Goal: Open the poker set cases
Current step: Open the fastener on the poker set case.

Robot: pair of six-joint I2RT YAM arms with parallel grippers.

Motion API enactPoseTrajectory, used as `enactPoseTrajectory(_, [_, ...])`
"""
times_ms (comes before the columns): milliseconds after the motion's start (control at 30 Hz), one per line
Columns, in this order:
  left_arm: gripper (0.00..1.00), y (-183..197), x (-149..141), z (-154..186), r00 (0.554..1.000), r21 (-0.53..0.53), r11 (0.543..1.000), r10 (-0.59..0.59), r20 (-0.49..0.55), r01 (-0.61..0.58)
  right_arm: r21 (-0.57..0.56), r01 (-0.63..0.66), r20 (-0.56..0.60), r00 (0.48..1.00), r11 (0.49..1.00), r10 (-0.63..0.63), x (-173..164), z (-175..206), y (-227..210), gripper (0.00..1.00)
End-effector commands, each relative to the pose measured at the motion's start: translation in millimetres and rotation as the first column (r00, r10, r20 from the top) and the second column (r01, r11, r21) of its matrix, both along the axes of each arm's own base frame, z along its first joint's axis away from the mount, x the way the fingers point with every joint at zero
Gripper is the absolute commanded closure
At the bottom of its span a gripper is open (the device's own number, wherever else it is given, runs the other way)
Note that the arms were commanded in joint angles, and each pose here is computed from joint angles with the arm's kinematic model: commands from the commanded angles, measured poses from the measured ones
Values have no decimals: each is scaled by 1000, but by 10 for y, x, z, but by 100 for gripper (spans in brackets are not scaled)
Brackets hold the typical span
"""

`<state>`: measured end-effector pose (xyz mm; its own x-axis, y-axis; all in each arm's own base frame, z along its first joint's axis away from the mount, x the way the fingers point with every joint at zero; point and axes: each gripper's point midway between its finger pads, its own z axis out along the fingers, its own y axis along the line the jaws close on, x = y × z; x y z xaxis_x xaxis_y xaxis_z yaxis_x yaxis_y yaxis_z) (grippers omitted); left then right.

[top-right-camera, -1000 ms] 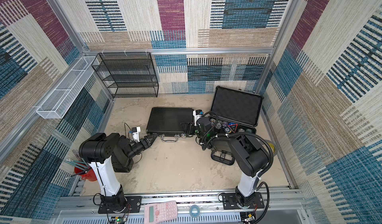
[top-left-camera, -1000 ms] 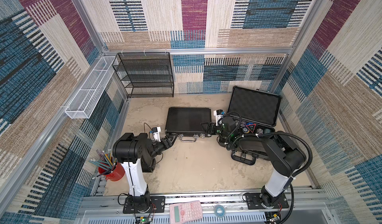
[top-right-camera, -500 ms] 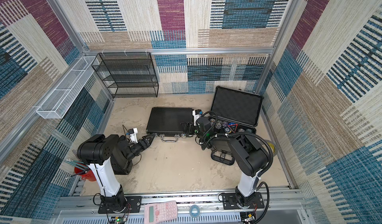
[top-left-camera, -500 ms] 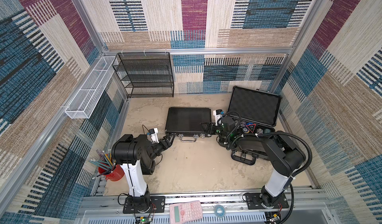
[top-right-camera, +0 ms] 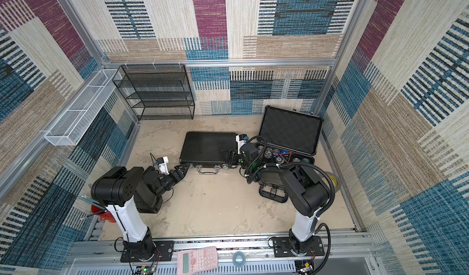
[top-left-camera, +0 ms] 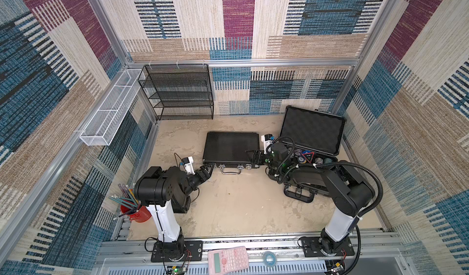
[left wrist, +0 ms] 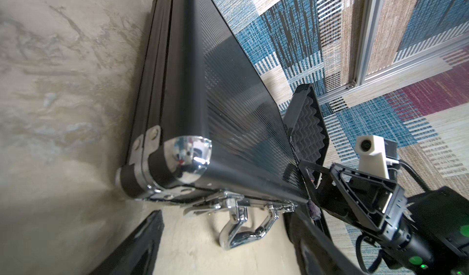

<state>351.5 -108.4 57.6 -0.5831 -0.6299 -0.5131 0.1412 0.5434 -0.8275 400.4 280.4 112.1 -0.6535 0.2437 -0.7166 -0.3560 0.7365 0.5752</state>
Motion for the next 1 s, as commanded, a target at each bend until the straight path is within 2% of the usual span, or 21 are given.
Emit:
enactPoseTrajectory(0, [18, 71, -231, -603, 962, 87, 996, 38, -270, -15, -71, 17, -105, 994, 997, -24, -95, -299, -88, 22])
enactPoseTrajectory(100, [17, 41, -215, -592, 959, 105, 994, 24, -281, 6, -73, 18, -109, 994, 997, -26, -99, -308, -92, 22])
enactPoseTrajectory(300, [16, -25, -151, -579, 962, 68, 997, -9, -272, 29, -76, 22, -109, 994, 997, -30, -104, -314, -106, 22])
enactPoseTrajectory(967, [17, -160, -243, -698, 945, 36, 997, -53, -322, 68, -80, 23, -113, 993, 996, -32, -90, -330, -95, 22])
